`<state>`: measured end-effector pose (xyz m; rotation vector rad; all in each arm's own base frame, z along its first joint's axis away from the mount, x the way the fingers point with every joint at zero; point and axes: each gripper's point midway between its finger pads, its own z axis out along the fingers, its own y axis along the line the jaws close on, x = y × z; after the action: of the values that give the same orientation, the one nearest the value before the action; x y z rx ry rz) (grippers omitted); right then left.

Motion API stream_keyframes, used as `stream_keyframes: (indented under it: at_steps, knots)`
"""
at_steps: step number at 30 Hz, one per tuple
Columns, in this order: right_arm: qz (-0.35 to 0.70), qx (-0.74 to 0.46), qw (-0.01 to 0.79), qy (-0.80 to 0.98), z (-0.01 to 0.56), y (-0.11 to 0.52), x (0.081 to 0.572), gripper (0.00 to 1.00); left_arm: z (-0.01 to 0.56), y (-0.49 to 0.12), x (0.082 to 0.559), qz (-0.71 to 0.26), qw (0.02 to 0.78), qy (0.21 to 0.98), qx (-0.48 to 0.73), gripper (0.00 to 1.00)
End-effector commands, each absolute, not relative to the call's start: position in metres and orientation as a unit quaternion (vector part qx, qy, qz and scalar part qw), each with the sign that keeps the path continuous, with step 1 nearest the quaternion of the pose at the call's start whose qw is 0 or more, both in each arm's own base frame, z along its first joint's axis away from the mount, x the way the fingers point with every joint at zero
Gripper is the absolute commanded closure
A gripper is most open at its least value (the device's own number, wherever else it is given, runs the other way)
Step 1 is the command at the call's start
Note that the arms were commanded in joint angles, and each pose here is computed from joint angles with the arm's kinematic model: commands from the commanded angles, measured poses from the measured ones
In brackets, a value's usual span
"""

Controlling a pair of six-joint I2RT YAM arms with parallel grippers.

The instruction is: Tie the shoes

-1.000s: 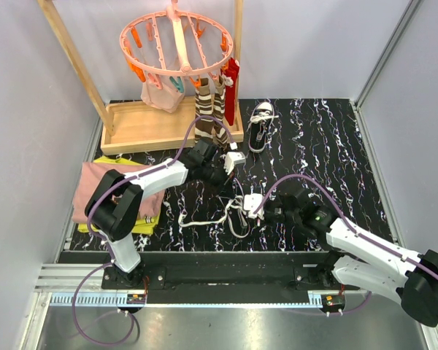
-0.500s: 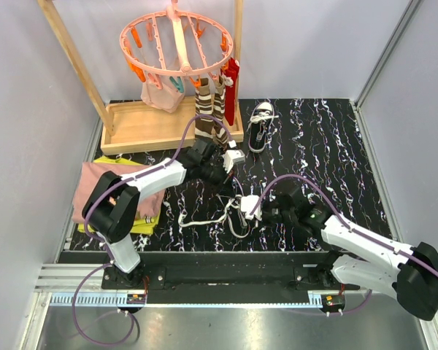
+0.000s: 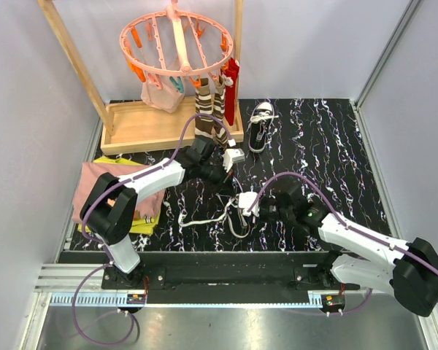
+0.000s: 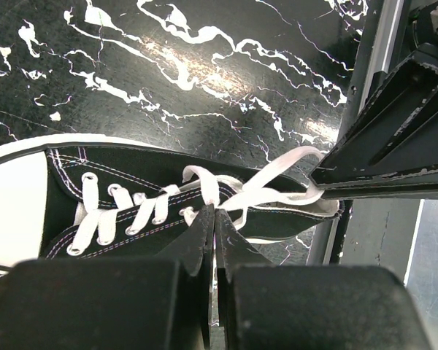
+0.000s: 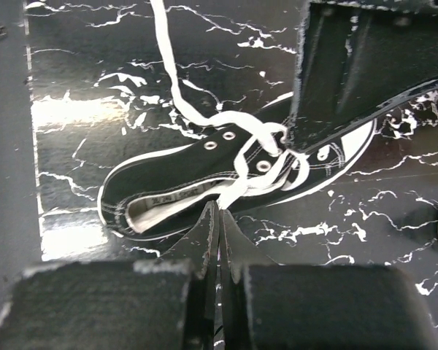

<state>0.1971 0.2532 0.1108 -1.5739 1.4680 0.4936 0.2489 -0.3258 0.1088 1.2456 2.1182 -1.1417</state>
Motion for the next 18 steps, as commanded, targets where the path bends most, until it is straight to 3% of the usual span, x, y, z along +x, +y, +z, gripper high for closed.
stream_keyframes:
  at_steps: [1,18]
  knots:
    - [0.184,-0.625,0.484,0.584,0.128,0.262,0.215,1.0,0.143,-0.336,0.25,-0.436,0.249,0.732,0.461,1.0]
    - [0.173,-0.621,0.501,0.578,0.124,0.282,0.241,1.0,0.146,-0.334,0.245,-0.442,0.244,0.734,0.454,1.0]
